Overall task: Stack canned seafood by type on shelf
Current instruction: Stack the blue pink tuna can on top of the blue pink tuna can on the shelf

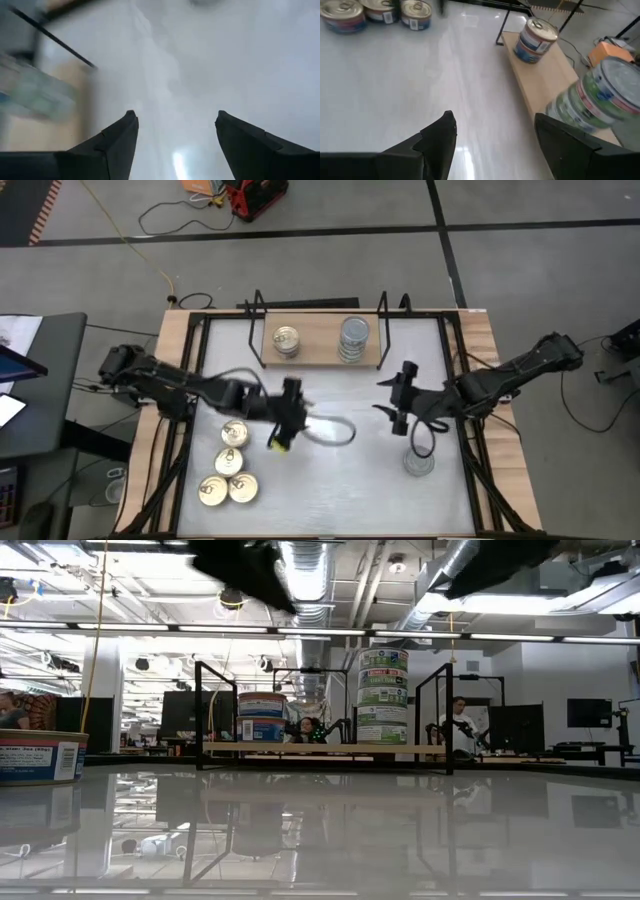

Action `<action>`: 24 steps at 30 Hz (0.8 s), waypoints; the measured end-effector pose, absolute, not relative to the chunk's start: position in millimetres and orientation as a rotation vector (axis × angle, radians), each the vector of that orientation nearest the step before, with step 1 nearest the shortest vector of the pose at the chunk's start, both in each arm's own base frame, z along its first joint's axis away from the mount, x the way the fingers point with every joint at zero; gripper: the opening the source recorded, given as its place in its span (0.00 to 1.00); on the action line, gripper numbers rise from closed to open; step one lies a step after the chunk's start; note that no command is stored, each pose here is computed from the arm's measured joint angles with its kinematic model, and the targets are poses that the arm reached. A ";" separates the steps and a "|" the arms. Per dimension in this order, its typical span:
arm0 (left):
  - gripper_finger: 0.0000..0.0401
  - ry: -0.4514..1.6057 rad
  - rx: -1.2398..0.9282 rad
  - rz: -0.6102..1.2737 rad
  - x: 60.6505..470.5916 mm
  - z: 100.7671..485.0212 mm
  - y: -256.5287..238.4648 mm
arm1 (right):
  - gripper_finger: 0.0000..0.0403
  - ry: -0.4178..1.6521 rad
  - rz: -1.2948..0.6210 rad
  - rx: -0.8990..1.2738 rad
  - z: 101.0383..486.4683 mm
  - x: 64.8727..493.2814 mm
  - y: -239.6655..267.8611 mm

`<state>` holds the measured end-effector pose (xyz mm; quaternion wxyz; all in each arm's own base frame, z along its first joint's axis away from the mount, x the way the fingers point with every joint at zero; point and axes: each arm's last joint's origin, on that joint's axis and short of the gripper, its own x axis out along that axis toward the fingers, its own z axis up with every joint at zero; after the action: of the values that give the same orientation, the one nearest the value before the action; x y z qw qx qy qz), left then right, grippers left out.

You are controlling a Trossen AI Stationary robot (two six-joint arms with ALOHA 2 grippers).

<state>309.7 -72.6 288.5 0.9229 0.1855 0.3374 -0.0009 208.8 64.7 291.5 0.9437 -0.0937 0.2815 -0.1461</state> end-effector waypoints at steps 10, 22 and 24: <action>0.63 1.134 0.180 0.061 253.4 259.0 -113.1 | 0.72 0.553 -0.246 -0.246 278.5 247.3 58.2; 0.63 1.443 0.169 0.354 215.4 219.9 -91.8 | 0.72 0.541 -0.275 -0.236 279.1 250.9 51.2; 0.63 1.471 0.176 0.360 212.9 209.6 -86.3 | 0.72 0.530 -0.269 -0.247 280.3 251.6 51.9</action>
<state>212.9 -86.3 209.6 0.7233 0.0795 0.6663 0.1629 251.6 51.9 280.3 0.9487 -0.1214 0.2602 -0.1324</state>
